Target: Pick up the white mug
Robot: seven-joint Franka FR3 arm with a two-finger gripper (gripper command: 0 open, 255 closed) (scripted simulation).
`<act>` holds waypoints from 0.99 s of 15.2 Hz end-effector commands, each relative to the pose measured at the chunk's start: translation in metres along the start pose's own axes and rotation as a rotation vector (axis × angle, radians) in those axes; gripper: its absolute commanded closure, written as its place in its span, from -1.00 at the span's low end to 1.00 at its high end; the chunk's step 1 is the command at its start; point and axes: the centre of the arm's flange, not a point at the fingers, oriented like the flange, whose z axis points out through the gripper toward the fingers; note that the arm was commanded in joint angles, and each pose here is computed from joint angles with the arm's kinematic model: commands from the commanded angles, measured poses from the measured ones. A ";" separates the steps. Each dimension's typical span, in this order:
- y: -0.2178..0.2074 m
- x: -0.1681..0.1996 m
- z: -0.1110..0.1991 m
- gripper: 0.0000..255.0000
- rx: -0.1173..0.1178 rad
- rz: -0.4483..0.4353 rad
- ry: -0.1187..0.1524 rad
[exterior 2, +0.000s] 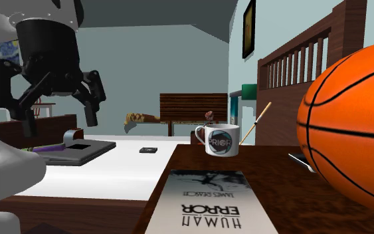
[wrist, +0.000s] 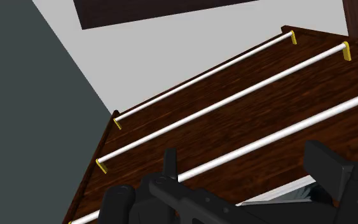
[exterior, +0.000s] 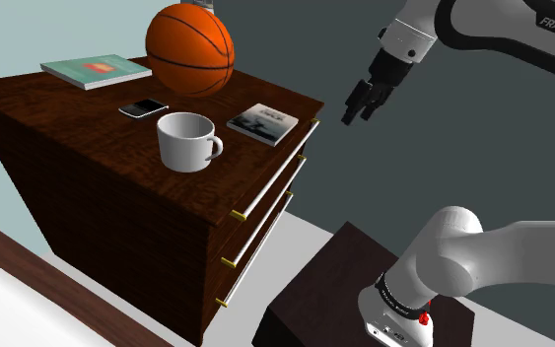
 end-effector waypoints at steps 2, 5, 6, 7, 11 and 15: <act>-0.013 0.004 0.001 -1.00 -0.003 0.006 -0.003; -0.052 0.017 0.004 -1.00 -0.013 0.023 -0.012; -0.065 0.022 0.005 -1.00 -0.016 0.028 -0.015; -0.078 0.026 0.006 -1.00 -0.019 0.034 -0.018; -0.130 0.046 0.011 -1.00 -0.032 0.057 -0.030; -0.181 0.066 0.017 -1.00 -0.045 0.079 -0.042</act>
